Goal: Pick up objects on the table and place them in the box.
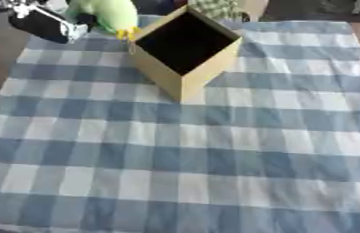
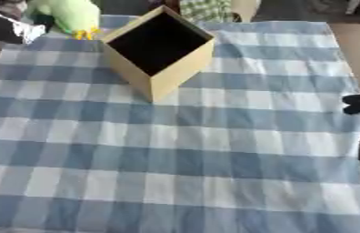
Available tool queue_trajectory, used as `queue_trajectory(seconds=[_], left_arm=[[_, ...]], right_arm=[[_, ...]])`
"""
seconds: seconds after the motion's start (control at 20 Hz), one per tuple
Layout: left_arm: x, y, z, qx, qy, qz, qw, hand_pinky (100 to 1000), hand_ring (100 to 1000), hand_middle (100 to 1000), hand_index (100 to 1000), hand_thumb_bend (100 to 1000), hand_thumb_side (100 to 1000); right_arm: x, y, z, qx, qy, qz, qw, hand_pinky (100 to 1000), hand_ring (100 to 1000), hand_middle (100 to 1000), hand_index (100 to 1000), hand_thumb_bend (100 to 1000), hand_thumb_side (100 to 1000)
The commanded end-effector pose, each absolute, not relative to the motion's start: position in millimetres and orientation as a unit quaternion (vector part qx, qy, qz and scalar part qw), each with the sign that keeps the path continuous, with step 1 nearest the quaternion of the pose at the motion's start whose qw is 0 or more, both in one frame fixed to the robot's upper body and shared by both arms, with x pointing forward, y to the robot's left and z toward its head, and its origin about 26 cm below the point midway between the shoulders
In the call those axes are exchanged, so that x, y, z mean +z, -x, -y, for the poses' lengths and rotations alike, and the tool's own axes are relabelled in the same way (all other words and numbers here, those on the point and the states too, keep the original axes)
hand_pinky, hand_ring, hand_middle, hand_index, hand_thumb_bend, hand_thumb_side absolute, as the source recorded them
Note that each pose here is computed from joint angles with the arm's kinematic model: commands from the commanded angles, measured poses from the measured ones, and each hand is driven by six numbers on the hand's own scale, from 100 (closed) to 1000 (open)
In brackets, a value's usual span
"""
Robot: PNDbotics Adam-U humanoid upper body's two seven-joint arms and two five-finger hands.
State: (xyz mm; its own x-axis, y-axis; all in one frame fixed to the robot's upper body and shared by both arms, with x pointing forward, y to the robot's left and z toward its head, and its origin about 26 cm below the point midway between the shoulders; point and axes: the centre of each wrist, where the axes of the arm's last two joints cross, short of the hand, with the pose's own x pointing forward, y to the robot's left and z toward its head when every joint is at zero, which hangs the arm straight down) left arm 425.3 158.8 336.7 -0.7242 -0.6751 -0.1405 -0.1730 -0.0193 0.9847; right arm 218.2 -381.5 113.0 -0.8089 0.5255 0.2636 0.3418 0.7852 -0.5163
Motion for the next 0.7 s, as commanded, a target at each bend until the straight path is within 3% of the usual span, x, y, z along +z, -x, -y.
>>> queue_trajectory(seconds=[0.05, 0.5, 0.55, 0.7], left_arm=[[347.5, -433.6, -148.6, -0.624, -0.328, 0.682, 0.196, 243, 504, 584, 690, 100, 208], [341.2, -451.4, -115.9, -0.606, -0.339, 0.694, 0.191, 237, 501, 583, 690, 100, 222], [341.2, -452.2, -111.8, -0.605, -0.342, 0.694, 0.188, 239, 502, 584, 690, 100, 260], [340.1, -455.9, -103.6, -0.603, -0.356, 0.689, 0.187, 248, 509, 589, 692, 100, 205]], right_arm=[[124.4, -220.7, 382.6, 0.243, 0.229, 0.925, 0.183, 751, 721, 585, 776, 100, 738], [131.6, -229.0, 377.6, 0.241, 0.213, 0.932, 0.166, 750, 720, 584, 776, 100, 739], [132.8, -230.1, 376.9, 0.241, 0.21, 0.933, 0.164, 750, 720, 584, 776, 100, 731], [135.6, -232.9, 375.4, 0.24, 0.204, 0.935, 0.16, 749, 719, 583, 776, 100, 740]])
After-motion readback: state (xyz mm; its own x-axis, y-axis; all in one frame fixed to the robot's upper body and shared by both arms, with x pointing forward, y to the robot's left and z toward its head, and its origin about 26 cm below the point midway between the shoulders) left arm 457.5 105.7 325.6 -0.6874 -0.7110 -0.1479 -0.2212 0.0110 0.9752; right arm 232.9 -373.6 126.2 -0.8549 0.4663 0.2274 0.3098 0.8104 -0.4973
